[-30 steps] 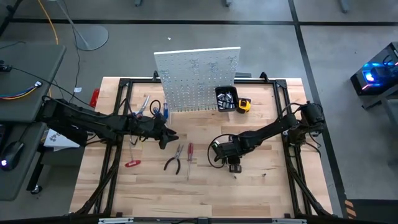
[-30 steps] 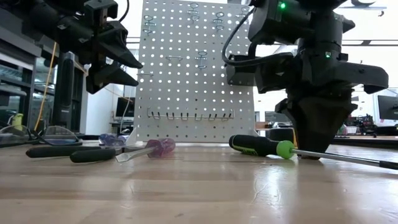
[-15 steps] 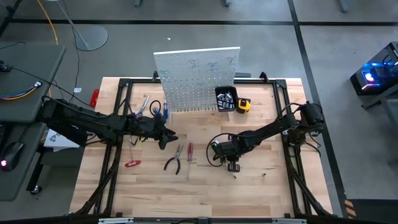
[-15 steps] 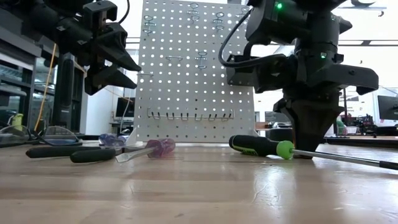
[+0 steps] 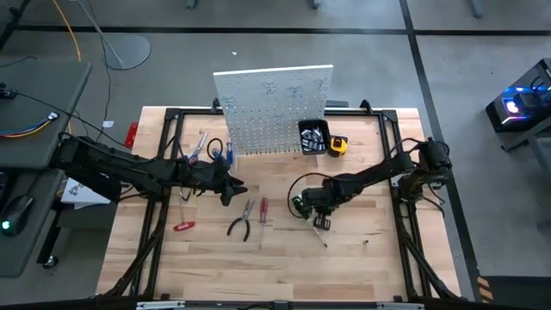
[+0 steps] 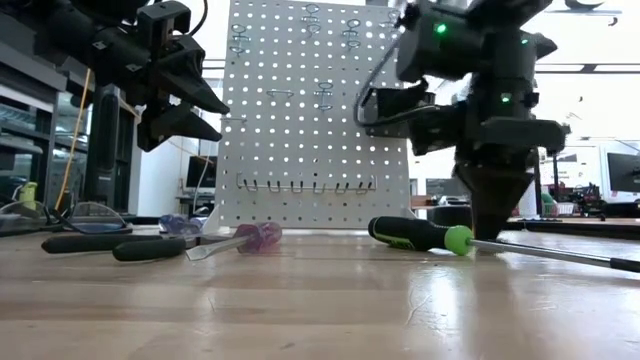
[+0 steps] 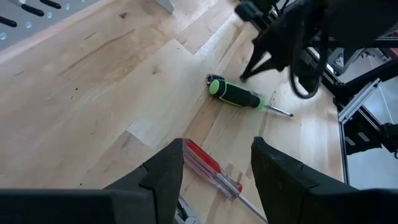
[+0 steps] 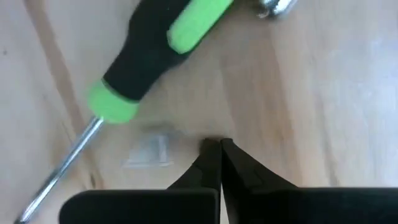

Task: Hang tools onto peg board
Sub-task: Put the silver socket into the black bin on the peg board

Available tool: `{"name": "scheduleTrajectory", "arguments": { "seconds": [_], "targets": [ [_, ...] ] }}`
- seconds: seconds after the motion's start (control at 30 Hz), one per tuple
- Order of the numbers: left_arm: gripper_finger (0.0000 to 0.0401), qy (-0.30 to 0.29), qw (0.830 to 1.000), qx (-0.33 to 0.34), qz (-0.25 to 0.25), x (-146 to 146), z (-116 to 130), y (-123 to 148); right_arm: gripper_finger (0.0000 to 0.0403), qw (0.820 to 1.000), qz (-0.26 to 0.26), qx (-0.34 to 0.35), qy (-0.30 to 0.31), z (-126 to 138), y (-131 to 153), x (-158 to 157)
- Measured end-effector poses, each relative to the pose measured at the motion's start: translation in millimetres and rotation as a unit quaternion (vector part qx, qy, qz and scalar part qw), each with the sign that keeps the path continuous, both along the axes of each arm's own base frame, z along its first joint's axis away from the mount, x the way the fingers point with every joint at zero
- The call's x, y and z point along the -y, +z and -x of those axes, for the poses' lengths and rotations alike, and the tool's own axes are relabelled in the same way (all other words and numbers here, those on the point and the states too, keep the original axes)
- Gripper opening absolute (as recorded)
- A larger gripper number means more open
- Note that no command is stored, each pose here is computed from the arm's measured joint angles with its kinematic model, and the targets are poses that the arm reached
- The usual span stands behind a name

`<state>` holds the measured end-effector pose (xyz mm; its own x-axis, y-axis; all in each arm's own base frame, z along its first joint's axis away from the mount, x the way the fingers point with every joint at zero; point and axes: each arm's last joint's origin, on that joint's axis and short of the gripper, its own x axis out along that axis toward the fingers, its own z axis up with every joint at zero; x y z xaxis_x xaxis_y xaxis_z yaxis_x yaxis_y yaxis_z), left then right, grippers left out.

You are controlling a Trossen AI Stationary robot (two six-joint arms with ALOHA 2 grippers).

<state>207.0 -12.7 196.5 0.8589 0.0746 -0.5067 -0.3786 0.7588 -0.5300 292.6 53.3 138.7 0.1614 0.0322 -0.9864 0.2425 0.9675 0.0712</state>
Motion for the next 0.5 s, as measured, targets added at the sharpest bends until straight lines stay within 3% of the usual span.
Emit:
{"name": "scheduleTrajectory", "arguments": {
  "seconds": [0.3,0.5],
  "targets": [
    [0.0172,0.001,1.000,0.001,-0.001,-0.1,-0.1,0.2,0.0003,0.999,-0.009,0.021,-0.028,8.5,26.1,8.5],
    [0.0172,0.000,1.000,0.000,0.000,0.1,0.0,0.0,0.0002,0.997,-0.073,0.000,-0.010,27.4,44.1,-18.5]
  ]
}}
